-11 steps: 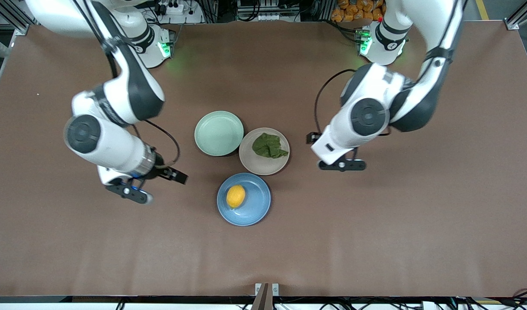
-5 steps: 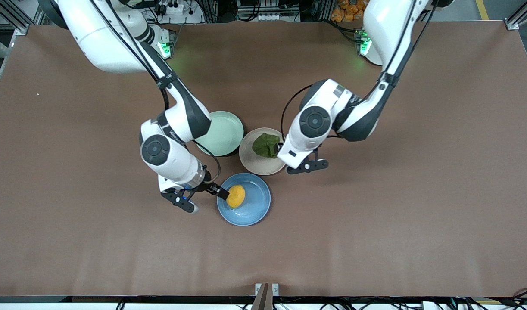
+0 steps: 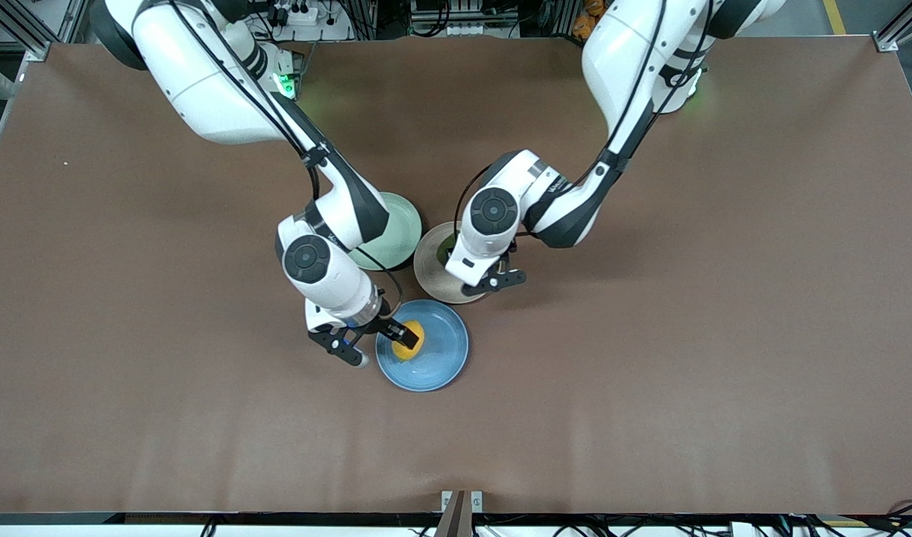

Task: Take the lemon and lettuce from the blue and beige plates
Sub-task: 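Close the right gripper on the lemon while the left gripper grasps the lettuce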

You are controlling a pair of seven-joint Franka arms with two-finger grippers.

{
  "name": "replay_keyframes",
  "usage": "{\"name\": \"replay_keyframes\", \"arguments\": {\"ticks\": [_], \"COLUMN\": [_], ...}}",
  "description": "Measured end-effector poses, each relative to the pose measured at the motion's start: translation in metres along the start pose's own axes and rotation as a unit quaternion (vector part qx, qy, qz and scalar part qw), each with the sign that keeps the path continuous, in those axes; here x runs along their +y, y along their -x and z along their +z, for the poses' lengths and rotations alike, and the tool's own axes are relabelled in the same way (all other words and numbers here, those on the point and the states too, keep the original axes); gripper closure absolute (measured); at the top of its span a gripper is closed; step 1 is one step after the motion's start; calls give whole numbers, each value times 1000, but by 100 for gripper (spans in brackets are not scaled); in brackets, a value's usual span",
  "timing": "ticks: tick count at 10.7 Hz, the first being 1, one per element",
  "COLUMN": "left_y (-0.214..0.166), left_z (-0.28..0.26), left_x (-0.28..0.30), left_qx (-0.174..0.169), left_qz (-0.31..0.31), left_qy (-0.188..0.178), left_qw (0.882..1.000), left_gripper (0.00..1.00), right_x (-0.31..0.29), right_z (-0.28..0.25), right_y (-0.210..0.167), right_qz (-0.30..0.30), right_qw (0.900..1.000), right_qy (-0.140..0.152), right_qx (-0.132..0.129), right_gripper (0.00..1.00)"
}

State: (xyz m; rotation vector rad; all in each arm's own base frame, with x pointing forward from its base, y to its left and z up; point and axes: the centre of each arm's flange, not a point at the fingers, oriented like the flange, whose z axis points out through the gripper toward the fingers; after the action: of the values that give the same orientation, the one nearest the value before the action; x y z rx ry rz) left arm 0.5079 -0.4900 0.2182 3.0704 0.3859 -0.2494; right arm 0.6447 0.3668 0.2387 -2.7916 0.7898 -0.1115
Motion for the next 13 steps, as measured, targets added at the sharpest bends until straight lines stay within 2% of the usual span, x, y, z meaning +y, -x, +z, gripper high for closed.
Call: {"name": "replay_keyframes", "arguments": {"ticks": [2,6,8,9,12,13], "left_y": [8,12,12,12,14,14], "left_z": [19,40,40,41,42,41], "left_x": [4,8,9,10,13,16], "left_qx": [4,8,12,22,41,44], "left_qz": [2,3,5,13,-1,-3], "left_qy": [-12,-11,-10,-15,-13,-8], "left_qw": [1000,1000,1000,1000,999,999], "left_gripper": [0,0,0,1,40,52], "right_x": [0,2,0,-1,-2,-4], "right_z": [23,50,50,49,44,35], "right_y": [11,23,25,24,17,13], "right_qz": [-2,-11,-16,-15,-6,1], "right_qw": [1000,1000,1000,1000,1000,1000], "right_qy": [0,1,0,0,1,9], "right_qx": [12,22,24,25,25,18], "right_gripper": [0,1,27,34,34,34]}}
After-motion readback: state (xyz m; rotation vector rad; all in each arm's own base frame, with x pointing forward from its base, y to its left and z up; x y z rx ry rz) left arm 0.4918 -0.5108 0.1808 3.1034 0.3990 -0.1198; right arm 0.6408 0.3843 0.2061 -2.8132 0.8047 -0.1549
